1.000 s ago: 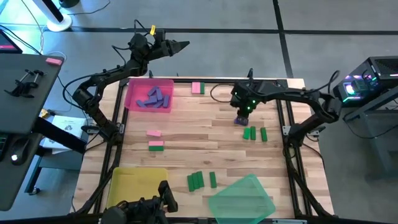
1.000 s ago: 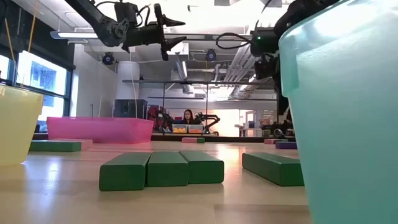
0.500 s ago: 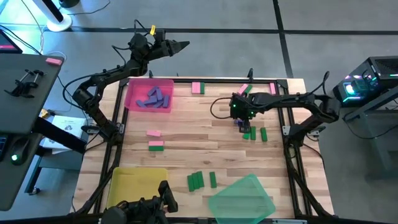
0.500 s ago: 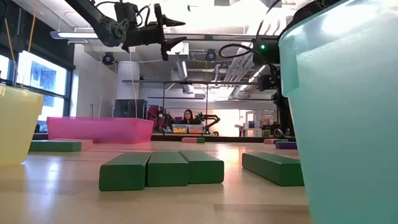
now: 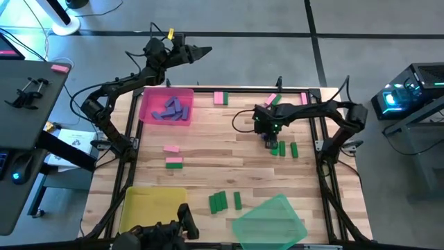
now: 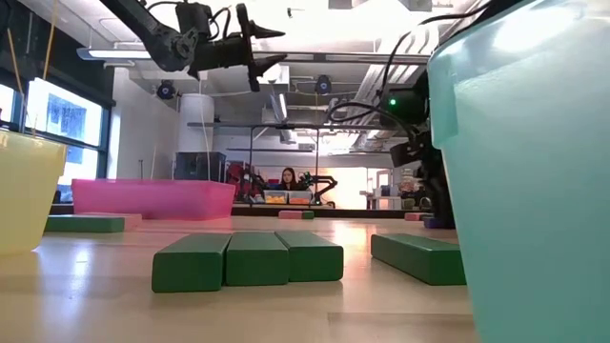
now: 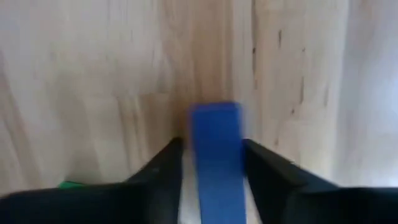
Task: Sort blocks
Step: Put the violet block into the pink bin
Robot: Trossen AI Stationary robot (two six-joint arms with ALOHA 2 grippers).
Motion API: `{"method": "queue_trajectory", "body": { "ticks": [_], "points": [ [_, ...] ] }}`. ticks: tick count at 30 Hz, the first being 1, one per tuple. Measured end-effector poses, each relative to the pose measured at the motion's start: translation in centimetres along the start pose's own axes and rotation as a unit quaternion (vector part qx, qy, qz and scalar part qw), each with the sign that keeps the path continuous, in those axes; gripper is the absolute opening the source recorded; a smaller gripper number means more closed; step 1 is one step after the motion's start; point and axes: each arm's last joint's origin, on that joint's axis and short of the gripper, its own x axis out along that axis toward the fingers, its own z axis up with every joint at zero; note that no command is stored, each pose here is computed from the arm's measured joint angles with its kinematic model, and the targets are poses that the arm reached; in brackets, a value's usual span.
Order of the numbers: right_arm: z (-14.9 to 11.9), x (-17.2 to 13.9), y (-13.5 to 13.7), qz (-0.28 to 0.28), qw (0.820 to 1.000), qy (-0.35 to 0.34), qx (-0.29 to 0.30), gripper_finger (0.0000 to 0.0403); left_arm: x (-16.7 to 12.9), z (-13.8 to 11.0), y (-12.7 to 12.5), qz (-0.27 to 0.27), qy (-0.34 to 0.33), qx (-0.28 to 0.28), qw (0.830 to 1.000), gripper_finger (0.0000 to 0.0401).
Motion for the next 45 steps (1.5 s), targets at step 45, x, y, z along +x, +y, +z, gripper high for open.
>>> {"method": "queue_trajectory", "body": {
  "ticks": [45],
  "points": [
    [3.7,-33.4,-5.6,0.255,0.837,-0.473,-0.106,0.0000,9.6,-2.0,-20.6,0.043,0.111,0.434,0.893,0.0152]
  ]
}}
